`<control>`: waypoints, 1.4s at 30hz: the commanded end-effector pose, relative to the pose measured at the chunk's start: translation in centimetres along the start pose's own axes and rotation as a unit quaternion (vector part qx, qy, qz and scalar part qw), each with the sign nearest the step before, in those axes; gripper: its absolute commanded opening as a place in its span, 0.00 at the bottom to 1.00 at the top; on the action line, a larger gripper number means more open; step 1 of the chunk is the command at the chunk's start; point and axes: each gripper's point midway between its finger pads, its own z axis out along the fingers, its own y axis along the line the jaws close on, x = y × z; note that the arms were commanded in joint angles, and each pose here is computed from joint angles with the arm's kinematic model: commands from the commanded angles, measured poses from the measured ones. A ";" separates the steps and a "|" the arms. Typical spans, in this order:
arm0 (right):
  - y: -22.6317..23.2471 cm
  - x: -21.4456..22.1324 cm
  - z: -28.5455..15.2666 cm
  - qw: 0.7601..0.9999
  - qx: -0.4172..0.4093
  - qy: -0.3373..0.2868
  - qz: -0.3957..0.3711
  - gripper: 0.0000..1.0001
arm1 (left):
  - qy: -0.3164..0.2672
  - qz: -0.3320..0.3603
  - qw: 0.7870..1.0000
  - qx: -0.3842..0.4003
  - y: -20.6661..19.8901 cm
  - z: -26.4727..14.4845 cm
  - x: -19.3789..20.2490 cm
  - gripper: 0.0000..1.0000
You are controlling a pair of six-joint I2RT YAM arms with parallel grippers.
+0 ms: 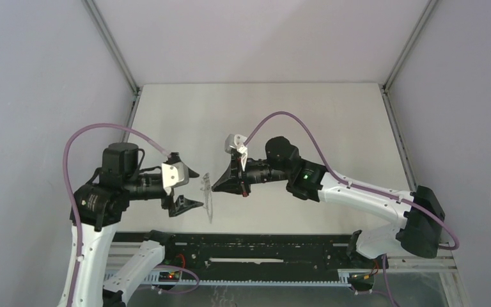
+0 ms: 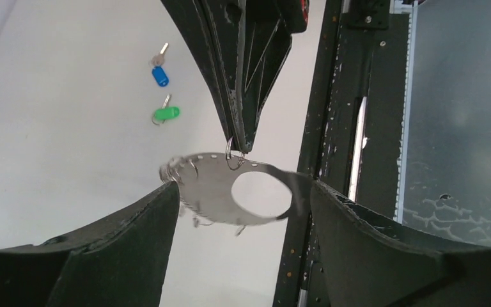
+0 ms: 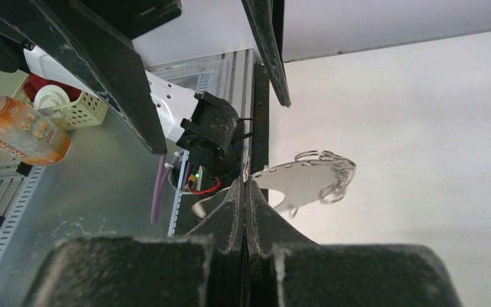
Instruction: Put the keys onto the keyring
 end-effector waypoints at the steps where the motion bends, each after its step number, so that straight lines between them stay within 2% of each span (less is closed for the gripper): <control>1: 1.3 -1.5 -0.9 0.999 -0.011 -0.017 -0.031 0.00 | -0.029 0.002 0.999 0.020 -0.9 -0.5 -2.0 0.79; 12: 2.1 -2.4 -0.8 0.998 -0.017 -0.034 -0.041 0.00 | -0.020 -0.032 0.999 0.039 -1.3 0.7 -0.2 0.55; 20: 2.6 -3.0 -0.6 0.997 -0.015 -0.044 -0.054 0.00 | -0.013 -0.059 0.997 0.045 -1.1 1.4 0.3 0.46; 30: 3.2 -3.7 -0.4 0.996 -0.022 -0.057 -0.062 0.00 | -0.018 -0.066 0.996 0.061 -1.3 1.8 0.1 0.41; 42: 3.9 -3.7 -0.3 0.996 -0.036 -0.060 -0.063 0.00 | -0.024 -0.064 0.995 0.077 -1.7 1.9 -0.4 0.17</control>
